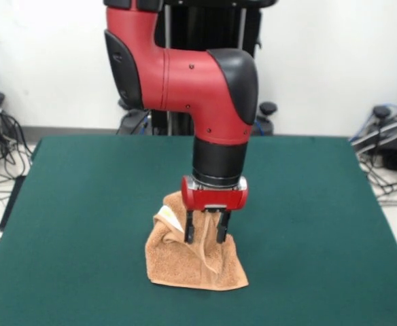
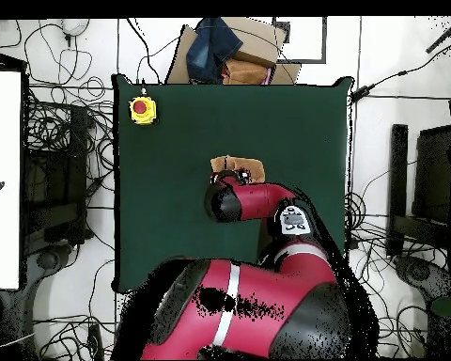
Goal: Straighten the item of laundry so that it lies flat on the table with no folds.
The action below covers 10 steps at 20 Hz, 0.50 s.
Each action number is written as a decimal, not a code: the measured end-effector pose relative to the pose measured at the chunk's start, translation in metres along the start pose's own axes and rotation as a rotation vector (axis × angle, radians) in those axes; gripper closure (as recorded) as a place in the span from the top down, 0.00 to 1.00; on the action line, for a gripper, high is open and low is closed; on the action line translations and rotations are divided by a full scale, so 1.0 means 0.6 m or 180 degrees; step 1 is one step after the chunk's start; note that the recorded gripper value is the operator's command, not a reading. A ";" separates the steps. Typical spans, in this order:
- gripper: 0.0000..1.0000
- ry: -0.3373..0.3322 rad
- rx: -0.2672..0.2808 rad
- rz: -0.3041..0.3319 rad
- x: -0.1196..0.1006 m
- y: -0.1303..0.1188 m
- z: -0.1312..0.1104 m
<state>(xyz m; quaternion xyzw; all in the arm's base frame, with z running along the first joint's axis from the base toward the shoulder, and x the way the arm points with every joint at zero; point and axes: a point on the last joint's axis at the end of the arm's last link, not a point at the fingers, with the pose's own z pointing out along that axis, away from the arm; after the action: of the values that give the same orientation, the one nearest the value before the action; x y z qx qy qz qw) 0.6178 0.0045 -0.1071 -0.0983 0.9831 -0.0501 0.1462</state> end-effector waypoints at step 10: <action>1.00 -0.0053 0.0025 0.0002 -0.015 -0.008 -0.023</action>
<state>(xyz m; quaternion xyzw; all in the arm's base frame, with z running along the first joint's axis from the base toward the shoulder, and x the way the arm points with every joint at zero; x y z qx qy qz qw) 0.6228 0.0026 -0.0912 -0.0979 0.9817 -0.0531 0.1547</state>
